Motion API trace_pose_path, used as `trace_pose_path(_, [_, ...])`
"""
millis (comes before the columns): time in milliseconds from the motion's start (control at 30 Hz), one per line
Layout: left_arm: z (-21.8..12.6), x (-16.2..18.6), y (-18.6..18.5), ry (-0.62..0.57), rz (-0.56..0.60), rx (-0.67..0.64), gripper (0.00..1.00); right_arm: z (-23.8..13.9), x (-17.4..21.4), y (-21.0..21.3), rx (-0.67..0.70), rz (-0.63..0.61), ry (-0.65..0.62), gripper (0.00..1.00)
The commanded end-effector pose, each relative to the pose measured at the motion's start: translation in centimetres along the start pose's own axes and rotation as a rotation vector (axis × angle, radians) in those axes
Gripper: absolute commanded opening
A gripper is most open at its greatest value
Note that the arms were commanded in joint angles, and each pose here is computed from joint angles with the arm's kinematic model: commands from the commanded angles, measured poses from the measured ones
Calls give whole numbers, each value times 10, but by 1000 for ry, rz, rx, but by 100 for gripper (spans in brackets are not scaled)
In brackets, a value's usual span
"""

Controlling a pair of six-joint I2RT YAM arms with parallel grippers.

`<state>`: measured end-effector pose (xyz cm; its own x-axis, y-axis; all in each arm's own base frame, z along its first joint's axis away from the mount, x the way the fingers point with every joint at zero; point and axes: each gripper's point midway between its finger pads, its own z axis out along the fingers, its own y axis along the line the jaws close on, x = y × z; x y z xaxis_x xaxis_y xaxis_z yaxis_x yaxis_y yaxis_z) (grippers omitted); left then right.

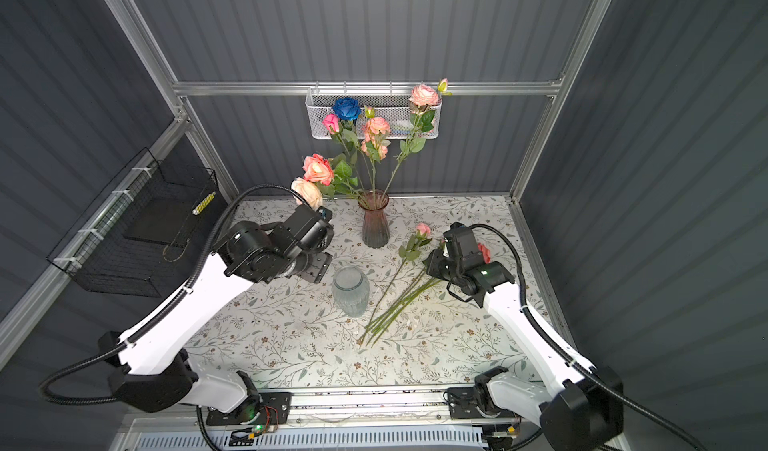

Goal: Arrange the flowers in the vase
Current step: 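Set down the clear vase with the left gripper while the right gripper reaches the roses, then grasp a pink rose stem from the loose bunch with the right gripper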

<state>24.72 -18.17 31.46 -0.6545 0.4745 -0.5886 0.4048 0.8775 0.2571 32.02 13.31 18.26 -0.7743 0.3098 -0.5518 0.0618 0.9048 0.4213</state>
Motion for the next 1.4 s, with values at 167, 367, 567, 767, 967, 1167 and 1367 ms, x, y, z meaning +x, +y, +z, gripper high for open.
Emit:
trace_pose_path(167, [-5, 39, 69, -389, -404, -238, 91, 90, 27, -21, -15, 166, 172, 32])
trace_pose_path(367, [46, 41, 101, -306, -582, -239, 94, 122, 32, -23, -25, 189, 243, 32])
trace_pose_path(567, [71, 25, 141, -310, -720, -163, 96, 144, 42, -26, -32, 233, 279, 30])
trace_pose_path(767, [91, 18, 136, -286, -668, -139, 98, 156, 45, -31, -6, 248, 304, 19])
trace_pose_path(967, [97, 20, 131, -289, -637, -125, 99, 140, 36, -25, -32, 248, 260, 6])
trace_pose_path(1167, [99, 17, 127, -307, -624, -97, 99, 114, 16, -10, -88, 249, 182, 1])
trace_pose_path(1367, [98, 21, 128, -314, -629, -105, 99, 55, -22, 7, -94, 158, 10, 1])
